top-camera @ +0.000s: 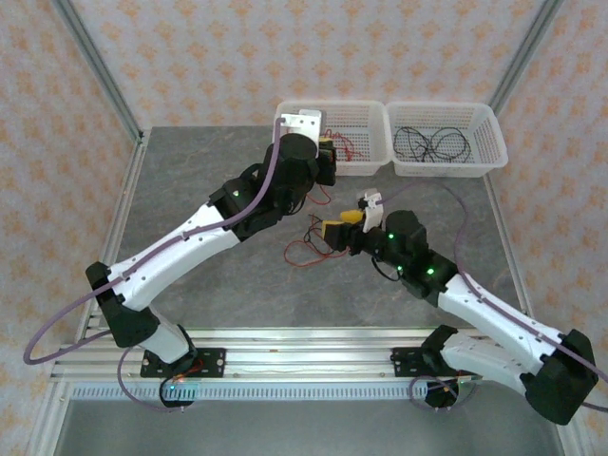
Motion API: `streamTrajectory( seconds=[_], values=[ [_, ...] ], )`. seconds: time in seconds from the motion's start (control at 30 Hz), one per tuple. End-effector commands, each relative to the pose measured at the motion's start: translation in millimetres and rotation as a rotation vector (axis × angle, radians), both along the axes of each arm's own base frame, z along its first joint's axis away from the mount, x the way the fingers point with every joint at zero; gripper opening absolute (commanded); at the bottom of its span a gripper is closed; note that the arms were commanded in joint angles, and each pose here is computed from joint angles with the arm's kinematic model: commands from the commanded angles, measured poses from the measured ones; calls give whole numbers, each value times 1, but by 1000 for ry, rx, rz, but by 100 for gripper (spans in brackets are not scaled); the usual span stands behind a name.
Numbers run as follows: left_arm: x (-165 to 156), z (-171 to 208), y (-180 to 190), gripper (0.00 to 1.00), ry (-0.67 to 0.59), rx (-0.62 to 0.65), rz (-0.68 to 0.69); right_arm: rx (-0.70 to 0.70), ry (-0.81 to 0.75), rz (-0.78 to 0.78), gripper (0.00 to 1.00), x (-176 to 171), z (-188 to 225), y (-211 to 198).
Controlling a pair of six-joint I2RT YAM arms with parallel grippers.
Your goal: Untangle the cables
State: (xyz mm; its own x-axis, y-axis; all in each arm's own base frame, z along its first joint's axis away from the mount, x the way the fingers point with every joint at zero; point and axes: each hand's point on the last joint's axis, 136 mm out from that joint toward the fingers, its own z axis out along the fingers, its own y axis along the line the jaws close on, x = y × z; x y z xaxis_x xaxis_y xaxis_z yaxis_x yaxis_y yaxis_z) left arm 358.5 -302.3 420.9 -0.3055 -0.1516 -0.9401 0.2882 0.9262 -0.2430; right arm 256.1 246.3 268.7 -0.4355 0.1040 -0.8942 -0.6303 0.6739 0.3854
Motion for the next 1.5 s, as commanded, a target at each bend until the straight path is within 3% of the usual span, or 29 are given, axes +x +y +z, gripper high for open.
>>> streamTrajectory(
  seconds=[0.0,0.2,0.3,0.4,0.5,0.57,0.83,1.07,1.13,1.3,1.47],
  values=[
    [0,17,1,0,-9,-48,-5,-98,-101,15,67,5,15,1],
    [-2,16,-3,0,4,-65,-25,-96,-160,-90,66,35,40,3],
    [-3,18,-1,0,2,-66,-21,-71,-176,-91,57,43,50,10],
    [-2,23,-1,0,-4,-65,-19,-53,-173,-86,37,47,51,14],
    [-2,30,1,0,-15,-62,-13,-35,-169,-106,9,47,49,11],
    [2,35,4,0,-26,-51,10,-28,-157,-124,0,44,43,5],
    [35,72,35,0,-100,-8,166,-18,-34,-210,0,27,-15,-24],
    [61,87,48,0,-147,12,238,71,100,-407,2,20,-66,-64],
    [66,88,50,0,-154,11,242,91,137,-463,8,20,-78,-73],
    [76,89,44,0,-176,4,216,94,198,-491,42,15,-97,-79],
    [85,99,29,0,-224,-6,171,99,214,-493,56,9,-101,-83]
  ],
)
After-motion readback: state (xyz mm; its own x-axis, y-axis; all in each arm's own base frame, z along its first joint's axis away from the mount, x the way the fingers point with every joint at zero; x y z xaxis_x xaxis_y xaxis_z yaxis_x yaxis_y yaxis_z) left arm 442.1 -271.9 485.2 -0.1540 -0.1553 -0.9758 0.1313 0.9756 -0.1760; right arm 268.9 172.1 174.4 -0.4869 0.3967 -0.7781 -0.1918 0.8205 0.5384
